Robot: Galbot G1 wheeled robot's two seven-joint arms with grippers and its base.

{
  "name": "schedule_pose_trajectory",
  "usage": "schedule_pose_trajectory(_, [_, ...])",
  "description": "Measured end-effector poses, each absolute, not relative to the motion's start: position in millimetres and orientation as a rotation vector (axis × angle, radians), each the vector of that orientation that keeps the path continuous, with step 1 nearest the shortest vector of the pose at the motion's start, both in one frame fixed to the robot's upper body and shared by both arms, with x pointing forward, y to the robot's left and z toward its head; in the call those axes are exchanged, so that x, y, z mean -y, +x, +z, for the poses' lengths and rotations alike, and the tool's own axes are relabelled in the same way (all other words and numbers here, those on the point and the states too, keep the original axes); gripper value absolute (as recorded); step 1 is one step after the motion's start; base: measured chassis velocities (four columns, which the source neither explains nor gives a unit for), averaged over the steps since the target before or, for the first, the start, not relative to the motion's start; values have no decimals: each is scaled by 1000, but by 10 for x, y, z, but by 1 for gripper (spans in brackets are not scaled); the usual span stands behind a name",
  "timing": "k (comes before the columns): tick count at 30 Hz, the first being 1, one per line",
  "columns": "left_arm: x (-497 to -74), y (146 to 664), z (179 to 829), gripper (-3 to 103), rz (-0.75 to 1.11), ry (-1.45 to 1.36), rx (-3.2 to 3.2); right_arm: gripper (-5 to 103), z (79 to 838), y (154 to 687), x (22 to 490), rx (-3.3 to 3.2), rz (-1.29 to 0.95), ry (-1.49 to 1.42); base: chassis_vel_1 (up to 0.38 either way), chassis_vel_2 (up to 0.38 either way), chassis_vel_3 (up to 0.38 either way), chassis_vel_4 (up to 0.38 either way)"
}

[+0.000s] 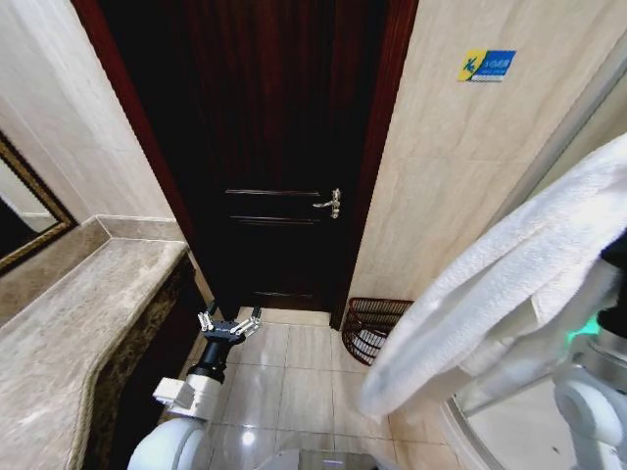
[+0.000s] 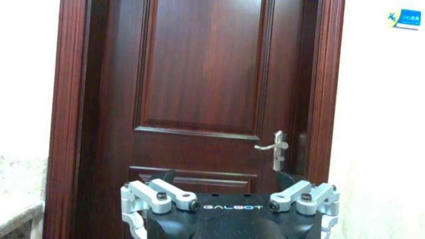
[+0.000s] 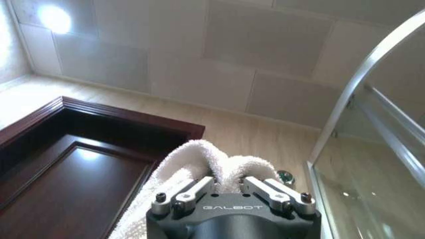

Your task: Discard the used towel into the hamper.

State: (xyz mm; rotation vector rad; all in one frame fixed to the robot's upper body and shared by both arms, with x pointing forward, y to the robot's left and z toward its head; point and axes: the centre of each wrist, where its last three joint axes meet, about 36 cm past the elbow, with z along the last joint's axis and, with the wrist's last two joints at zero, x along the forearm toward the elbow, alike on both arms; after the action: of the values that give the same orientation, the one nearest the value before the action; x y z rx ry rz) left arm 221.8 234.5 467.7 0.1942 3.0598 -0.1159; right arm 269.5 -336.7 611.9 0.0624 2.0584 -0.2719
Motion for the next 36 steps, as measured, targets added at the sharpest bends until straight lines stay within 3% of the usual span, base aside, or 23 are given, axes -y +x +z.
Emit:
schedule_pose_trajectory(20, [-2345, 2218, 4677, 99, -116, 194, -3060, 7, 6314, 2756, 3416, -2018, -258, 4, -77, 82, 84, -78])
schedule_pose_trajectory(36, [-2345, 2218, 4677, 99, -116, 194, -3060, 7, 6673, 3376, 3867, -1956, -325, -25, 6, -8, -3, 6])
